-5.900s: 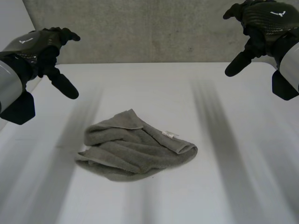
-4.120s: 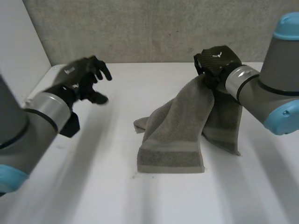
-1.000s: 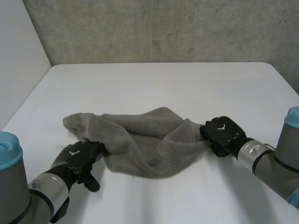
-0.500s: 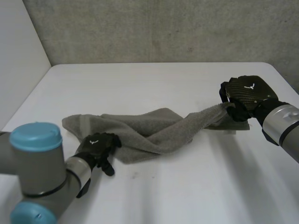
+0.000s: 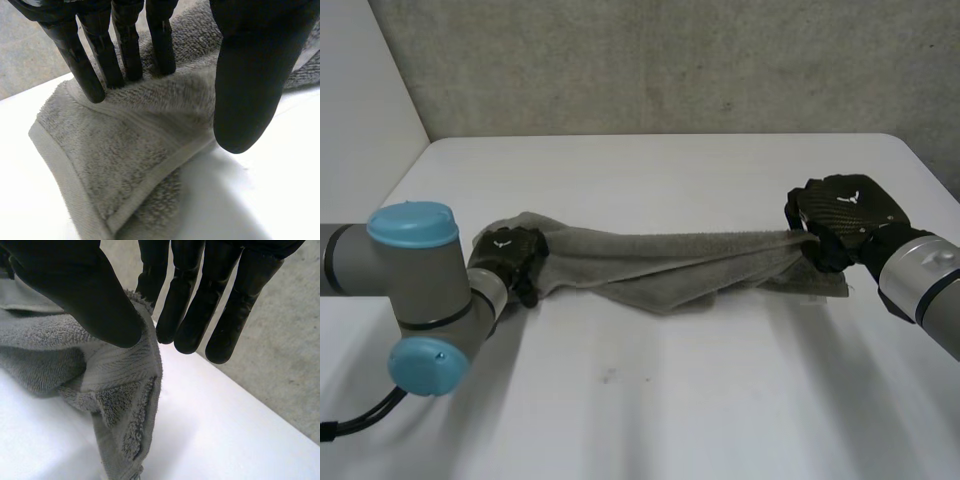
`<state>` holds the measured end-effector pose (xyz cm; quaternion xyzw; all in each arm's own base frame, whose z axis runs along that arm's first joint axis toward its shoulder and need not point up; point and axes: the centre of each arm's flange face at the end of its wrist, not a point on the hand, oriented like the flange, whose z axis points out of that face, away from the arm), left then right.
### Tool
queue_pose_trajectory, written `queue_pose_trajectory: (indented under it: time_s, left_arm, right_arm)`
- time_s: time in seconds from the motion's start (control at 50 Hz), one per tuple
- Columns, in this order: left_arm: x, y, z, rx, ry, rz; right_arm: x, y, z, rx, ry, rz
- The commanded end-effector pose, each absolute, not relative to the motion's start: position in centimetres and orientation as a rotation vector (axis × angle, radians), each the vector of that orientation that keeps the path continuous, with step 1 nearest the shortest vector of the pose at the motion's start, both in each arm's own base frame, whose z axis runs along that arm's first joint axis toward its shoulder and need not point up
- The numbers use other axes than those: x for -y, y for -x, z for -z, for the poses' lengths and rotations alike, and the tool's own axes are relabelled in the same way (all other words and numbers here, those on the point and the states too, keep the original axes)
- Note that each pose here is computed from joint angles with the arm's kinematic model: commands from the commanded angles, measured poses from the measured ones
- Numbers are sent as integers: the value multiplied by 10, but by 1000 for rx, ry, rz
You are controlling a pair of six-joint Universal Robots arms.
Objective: Fold the towel.
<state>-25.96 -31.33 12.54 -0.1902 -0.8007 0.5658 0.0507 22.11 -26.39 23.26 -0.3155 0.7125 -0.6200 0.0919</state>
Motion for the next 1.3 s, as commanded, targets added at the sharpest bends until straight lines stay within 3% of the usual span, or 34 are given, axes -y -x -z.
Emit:
queue_pose_trajectory:
  time_s: [0.02,0.24,0.32,0.36,0.5,0.68,0.82,0.9,1.0,1.02,1.04,1.06,1.08,1.1,1.12,1.14,1.16,1.18,1.24,1.3]
  left_arm:
    - [326,264,-113,2444,621,-1729]
    - [327,269,-117,2426,624,-1748]
    - [320,267,-143,2385,612,-1798]
    - [308,262,-173,2329,599,-1858]
    - [275,246,-207,2357,626,-1837]
    - [236,215,-188,2712,969,-1404]
    - [251,220,-184,2714,1016,-1410]
    - [287,234,-193,2650,1001,-1538]
    - [336,255,-229,2488,955,-1816]
    - [336,255,-229,2487,955,-1818]
    - [353,261,-250,2403,922,-1949]
    - [369,267,-275,2289,872,-2103]
    - [382,273,-304,2149,805,-2263]
    - [382,273,-304,2147,804,-2265]
    - [391,278,-338,1966,731,-2443]
    - [391,278,-338,1964,730,-2444]
    - [397,280,-368,1786,647,-2595]
    - [398,282,-394,1612,568,-2714]
    - [396,283,-423,1369,445,-2836]
    - [394,284,-429,1297,399,-2849]
  right_arm:
    - [270,-222,-220,-2145,943,1800]
    - [285,-224,-217,-2157,1019,1830]
    - [288,-224,-224,-2139,1050,1875]
    - [289,-224,-226,-2137,1058,1883]
    - [275,-222,-227,-2233,1237,1713]
    - [253,-216,-211,-2302,1646,1358]
    - [279,-225,-199,-2312,1663,1352]
    - [296,-237,-201,-2310,1681,1431]
    - [334,-263,-232,-2253,1644,1786]
    - [352,-268,-254,-2195,1566,1995]
    - [367,-271,-281,-2102,1449,2229]
    - [367,-271,-281,-2101,1447,2231]
    - [379,-273,-310,-1975,1317,2452]
    - [379,-273,-310,-1973,1315,2454]
    - [385,-275,-354,-1739,1108,2733]
    - [383,-273,-383,-1555,976,2898]
    - [383,-273,-383,-1553,975,2900]
    - [378,-270,-406,-1403,863,3019]
    - [366,-266,-423,-1229,765,3129]
    - [363,-264,-412,-1285,803,3093]
